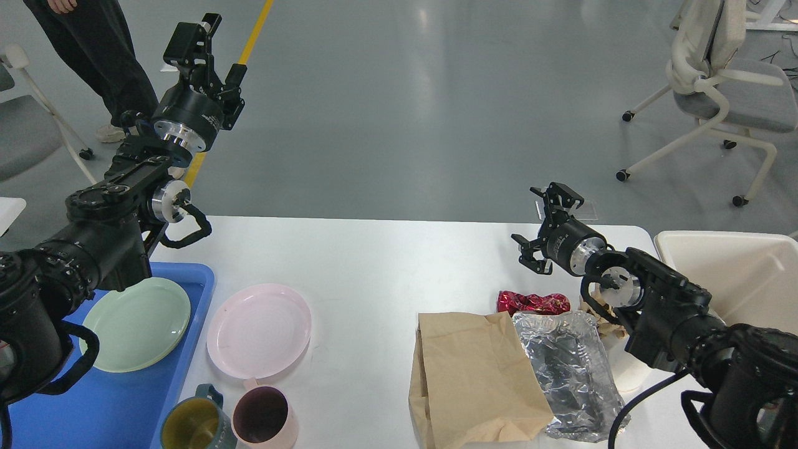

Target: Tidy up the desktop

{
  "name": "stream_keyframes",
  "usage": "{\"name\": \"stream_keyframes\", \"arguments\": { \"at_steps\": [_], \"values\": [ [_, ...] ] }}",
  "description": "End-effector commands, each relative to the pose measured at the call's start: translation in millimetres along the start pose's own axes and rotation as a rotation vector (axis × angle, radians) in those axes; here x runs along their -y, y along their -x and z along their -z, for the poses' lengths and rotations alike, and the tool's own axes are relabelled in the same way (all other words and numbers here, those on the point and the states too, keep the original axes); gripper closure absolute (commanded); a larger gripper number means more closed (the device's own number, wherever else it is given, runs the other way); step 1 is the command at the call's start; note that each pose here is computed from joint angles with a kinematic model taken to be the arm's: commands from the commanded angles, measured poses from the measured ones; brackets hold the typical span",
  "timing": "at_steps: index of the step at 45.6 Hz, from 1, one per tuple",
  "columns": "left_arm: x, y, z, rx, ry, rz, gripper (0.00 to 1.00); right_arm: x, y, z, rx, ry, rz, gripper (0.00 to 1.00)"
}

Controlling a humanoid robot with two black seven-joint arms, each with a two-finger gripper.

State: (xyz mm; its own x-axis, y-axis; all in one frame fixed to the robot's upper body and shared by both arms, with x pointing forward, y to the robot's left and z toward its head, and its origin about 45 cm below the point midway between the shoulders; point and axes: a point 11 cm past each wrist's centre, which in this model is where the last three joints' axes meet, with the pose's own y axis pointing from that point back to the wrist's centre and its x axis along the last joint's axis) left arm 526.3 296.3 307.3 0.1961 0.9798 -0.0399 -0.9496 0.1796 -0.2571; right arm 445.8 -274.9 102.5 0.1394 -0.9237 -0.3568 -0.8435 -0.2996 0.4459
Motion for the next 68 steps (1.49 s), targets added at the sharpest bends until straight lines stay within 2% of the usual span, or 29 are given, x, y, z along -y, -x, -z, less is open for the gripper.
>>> {"name": "stream_keyframes", "arguments": {
  "at_steps": [1, 6, 14, 21, 27, 39, 48, 53, 57, 68],
  "values": [
    [11, 7, -17, 0.037, 0.018, 0.054, 0.03, 0, 0, 0, -0.001, 0.0, 0.0, 0.0],
    [16, 7, -32, 0.129, -0.002, 0.151, 0.03, 0, 0, 0, 0.001, -0.001, 0.0, 0.0],
    [25, -12, -89, 0.33, -0.066, 0.372, 0.03, 0, 0, 0, -0.001, 0.0, 0.0, 0.0],
    [14, -12, -113, 0.393, -0.246, 0.625, 0.04, 0, 0, 0, -0.001, 0.0, 0.0, 0.0],
    [11, -6, -127, 0.406, -0.315, 0.725, 0.03, 0, 0, -1, 0.0, 0.001, -0.001, 0.0],
    [1, -8, -109, 0.545, -0.487, 0.803, 0.04, 0, 0, 0, -0.001, 0.0, 0.0, 0.0],
    [-26, -9, -48, 0.59, -0.778, 0.843, 0.04, 0, 0, -1, 0.001, 0.001, -0.001, 0.0],
    [-38, -12, -28, 0.599, -0.875, 0.843, 0.03, 0, 0, 0, -0.001, 0.0, 0.0, 0.0],
    [-42, -7, -16, 0.601, -0.907, 0.858, 0.03, 0, 0, 0, -0.001, 0.0, 0.0, 0.0],
    [-43, -8, -13, 0.594, -0.909, 0.857, 0.03, 0, 0, 0, 0.001, -0.001, 0.0, 0.0]
  ]
}}
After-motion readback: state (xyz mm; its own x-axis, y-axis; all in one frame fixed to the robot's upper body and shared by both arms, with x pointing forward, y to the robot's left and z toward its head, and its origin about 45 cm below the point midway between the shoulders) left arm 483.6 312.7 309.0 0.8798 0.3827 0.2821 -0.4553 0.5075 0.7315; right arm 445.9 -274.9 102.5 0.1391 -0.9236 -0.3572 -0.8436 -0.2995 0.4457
